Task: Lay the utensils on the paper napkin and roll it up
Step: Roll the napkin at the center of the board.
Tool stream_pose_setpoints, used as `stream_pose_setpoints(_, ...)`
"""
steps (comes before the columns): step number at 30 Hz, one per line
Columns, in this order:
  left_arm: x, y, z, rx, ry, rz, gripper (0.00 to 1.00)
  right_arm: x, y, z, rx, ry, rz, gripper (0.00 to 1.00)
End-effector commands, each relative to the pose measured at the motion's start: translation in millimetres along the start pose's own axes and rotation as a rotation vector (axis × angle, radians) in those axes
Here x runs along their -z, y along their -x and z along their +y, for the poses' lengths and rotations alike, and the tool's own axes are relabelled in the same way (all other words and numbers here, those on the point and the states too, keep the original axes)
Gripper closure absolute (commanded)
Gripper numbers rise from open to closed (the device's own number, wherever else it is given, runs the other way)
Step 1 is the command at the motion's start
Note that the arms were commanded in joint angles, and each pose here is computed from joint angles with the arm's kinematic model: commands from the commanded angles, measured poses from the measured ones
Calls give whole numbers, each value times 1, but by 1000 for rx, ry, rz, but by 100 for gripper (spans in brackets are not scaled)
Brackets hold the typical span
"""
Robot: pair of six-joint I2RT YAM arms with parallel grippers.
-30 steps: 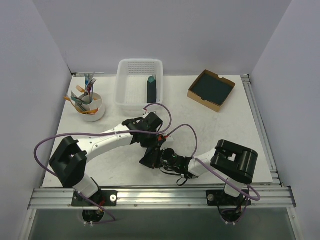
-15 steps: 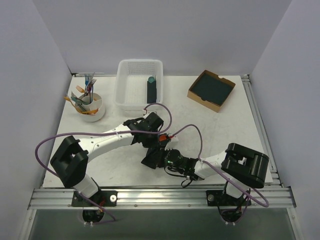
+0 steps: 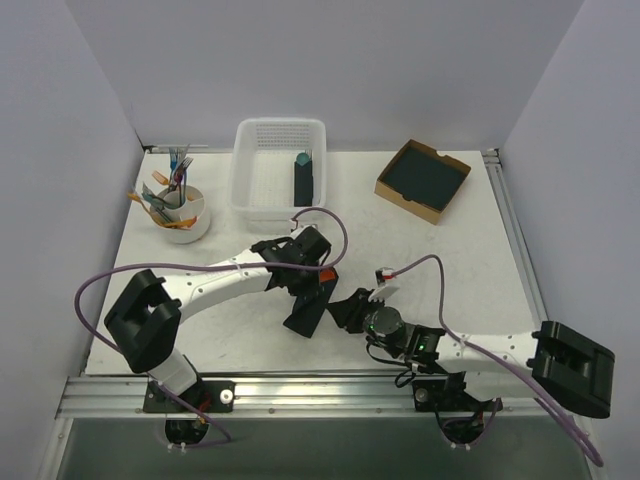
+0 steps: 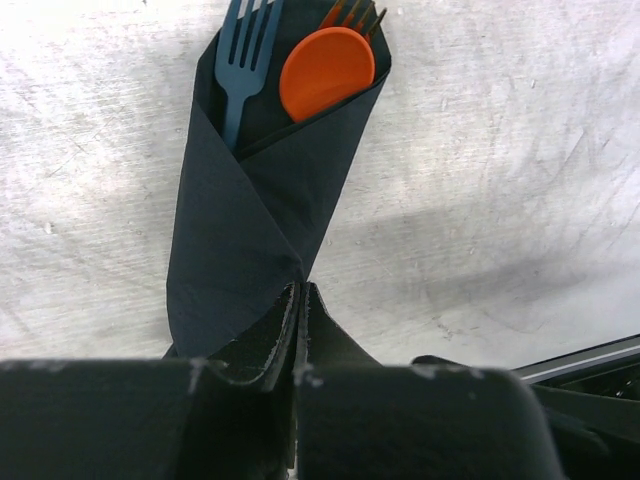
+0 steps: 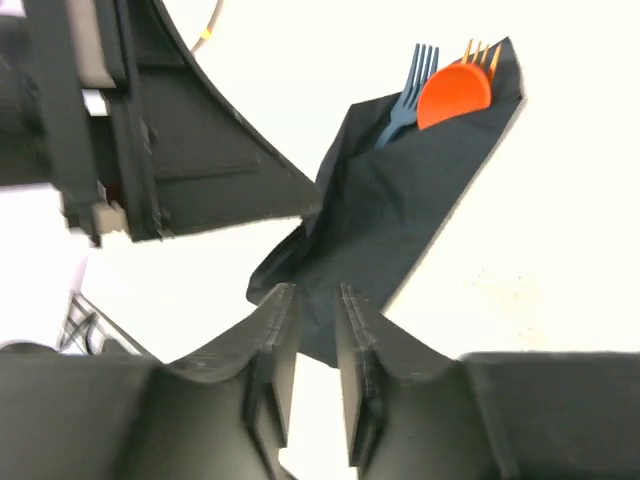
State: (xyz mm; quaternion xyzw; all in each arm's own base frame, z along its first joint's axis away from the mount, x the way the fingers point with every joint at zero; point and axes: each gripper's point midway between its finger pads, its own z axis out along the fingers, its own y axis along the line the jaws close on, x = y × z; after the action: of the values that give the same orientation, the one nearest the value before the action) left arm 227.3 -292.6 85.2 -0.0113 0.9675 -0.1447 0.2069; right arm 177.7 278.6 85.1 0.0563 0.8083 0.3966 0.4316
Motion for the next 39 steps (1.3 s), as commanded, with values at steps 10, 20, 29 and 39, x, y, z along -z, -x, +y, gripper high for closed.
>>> stream_pose_setpoints(10,4,7,-20,-78,-30,-98,98,-11,50,-20,-101,-101,27,63)
stream_pose_setpoints(20,0,-6,-28,-176,-38,-142,98,-32,52,-11,-201,-7,139,46)
stream_pose_setpoints(29,-7,-18,-31,-253,-30,-192,98,-50,46,-10,-279,31,251,46)
stream_pose_setpoints(39,-12,-24,-40,-297,-53,-216,98,-60,34,-7,-298,67,328,49)
